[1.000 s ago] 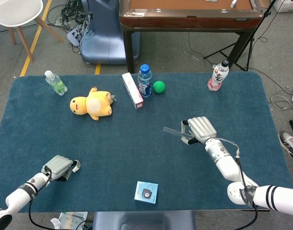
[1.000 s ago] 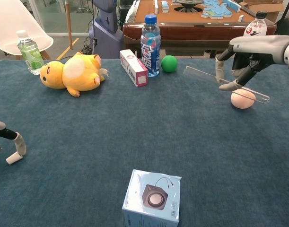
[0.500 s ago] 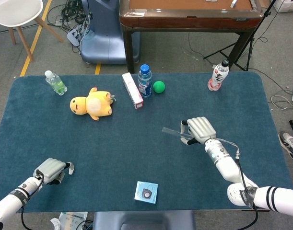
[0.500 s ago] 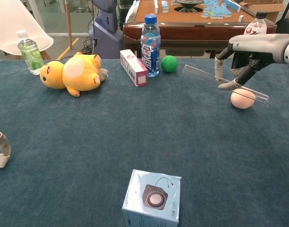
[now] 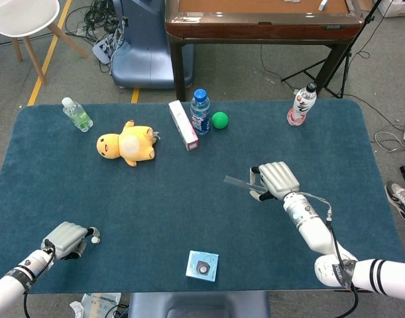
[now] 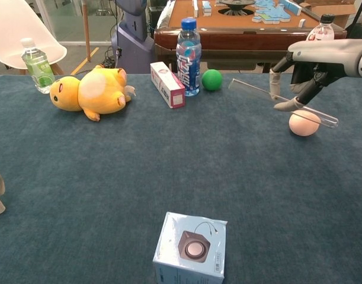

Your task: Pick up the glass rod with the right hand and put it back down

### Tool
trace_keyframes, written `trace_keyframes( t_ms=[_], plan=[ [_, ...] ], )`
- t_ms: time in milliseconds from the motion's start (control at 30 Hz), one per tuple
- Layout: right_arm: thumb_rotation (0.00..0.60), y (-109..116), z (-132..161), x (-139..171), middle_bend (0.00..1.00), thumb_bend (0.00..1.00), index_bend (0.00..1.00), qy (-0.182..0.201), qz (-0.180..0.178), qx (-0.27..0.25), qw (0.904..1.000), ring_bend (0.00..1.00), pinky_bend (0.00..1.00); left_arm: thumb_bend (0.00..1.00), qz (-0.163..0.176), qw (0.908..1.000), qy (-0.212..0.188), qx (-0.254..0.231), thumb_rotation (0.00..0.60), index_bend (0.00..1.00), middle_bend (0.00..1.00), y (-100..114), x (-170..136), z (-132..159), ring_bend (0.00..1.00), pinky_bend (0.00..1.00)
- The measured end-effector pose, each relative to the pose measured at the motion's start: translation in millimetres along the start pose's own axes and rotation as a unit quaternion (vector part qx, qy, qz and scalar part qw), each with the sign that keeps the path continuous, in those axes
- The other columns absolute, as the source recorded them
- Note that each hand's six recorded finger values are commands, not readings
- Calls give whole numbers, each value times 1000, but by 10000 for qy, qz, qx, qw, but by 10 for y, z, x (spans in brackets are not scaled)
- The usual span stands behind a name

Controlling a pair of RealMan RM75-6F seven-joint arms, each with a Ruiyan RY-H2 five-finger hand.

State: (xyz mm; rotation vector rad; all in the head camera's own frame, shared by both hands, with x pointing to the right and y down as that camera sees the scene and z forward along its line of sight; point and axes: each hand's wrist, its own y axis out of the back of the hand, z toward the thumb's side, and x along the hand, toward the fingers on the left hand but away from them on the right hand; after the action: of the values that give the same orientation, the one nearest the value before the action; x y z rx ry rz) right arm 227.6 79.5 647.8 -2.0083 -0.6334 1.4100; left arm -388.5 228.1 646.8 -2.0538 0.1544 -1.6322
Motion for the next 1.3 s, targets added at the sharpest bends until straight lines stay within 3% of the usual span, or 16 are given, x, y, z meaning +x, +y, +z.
trace_keyframes(
  t_ms=[133,200,267,367,433,700,1300],
  plan=[
    [600,7,-13,2,1000,497,648,-8,-13,-1,10000,1000,1000,665,225,9997,-8,-55,600,270,995,75,2,1,1000,1000],
    [600,8,-18,3,1000,497,648,-11,-18,-8,10000,1000,1000,562,412,9991,1,-89,600,270,984,122,8,-13,1000,1000],
    [600,12,-27,3,1000,497,649,-18,-25,-13,10000,1000,1000,395,589,9982,8,-92,600,279,974,156,18,-29,1000,1000],
    [600,11,-43,5,1000,497,649,-34,-26,-20,10000,1000,1000,272,860,9963,-1,-80,600,340,976,179,43,-42,1000,1000],
    [600,5,-48,4,1000,497,648,-38,-18,-22,10000,1000,1000,243,1014,9948,-18,-52,600,372,980,176,64,-39,1000,1000],
    [600,-17,-51,-5,1000,497,649,-39,9,-23,10000,1000,1000,225,1213,9926,-29,68,600,412,997,77,122,-12,1000,1000],
    [600,-69,-70,-31,1000,497,649,-78,66,-46,9999,1000,1000,225,1112,9937,100,98,600,445,1000,-123,259,-28,1000,1000]
  ],
)
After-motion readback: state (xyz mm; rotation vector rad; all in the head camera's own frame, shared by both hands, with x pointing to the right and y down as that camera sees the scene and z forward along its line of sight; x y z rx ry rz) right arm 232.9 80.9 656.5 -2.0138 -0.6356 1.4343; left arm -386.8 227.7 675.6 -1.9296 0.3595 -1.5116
